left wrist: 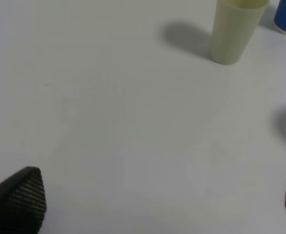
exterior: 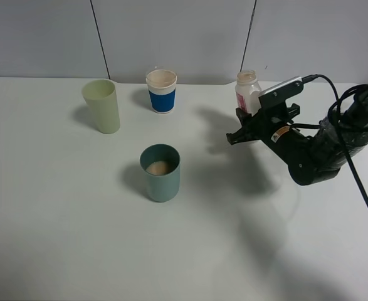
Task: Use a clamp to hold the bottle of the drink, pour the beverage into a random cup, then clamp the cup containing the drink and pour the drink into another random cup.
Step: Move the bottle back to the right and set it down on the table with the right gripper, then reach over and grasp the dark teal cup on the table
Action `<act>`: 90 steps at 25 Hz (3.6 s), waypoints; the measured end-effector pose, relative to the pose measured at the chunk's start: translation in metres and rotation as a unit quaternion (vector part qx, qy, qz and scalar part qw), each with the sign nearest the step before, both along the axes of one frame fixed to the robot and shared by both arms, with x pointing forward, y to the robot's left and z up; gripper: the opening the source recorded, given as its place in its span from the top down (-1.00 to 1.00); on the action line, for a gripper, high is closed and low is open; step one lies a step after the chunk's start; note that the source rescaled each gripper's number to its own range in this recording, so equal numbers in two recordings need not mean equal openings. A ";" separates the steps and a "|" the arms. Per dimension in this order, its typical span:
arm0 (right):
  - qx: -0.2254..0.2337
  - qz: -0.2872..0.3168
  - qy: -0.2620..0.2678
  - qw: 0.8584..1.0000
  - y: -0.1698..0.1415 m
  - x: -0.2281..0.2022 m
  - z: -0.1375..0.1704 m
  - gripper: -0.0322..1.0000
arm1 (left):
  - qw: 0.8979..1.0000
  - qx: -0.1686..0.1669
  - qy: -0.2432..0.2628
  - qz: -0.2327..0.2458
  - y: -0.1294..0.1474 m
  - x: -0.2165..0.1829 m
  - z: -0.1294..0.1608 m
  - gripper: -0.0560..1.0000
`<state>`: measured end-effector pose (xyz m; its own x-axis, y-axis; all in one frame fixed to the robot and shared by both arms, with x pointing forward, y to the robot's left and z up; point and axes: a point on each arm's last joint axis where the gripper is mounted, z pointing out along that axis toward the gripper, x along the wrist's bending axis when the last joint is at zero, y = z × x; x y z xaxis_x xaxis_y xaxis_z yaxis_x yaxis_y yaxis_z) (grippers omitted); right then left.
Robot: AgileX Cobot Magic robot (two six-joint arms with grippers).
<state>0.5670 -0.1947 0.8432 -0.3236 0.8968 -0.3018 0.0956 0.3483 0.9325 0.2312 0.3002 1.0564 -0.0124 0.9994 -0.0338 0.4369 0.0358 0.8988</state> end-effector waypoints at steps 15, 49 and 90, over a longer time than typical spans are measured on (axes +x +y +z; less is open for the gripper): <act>0.064 -0.011 -0.025 0.998 0.008 0.031 -0.009 0.86 | 1.000 0.000 0.000 0.000 0.000 0.000 0.000 -1.00; 0.074 -0.012 -0.024 0.997 0.008 0.031 -0.012 0.87 | 1.000 0.000 0.000 0.000 0.000 0.000 0.000 -1.00; 0.037 -0.026 0.000 0.999 -0.003 0.005 0.004 -0.50 | 1.000 0.000 0.000 0.000 0.000 0.000 0.000 -1.00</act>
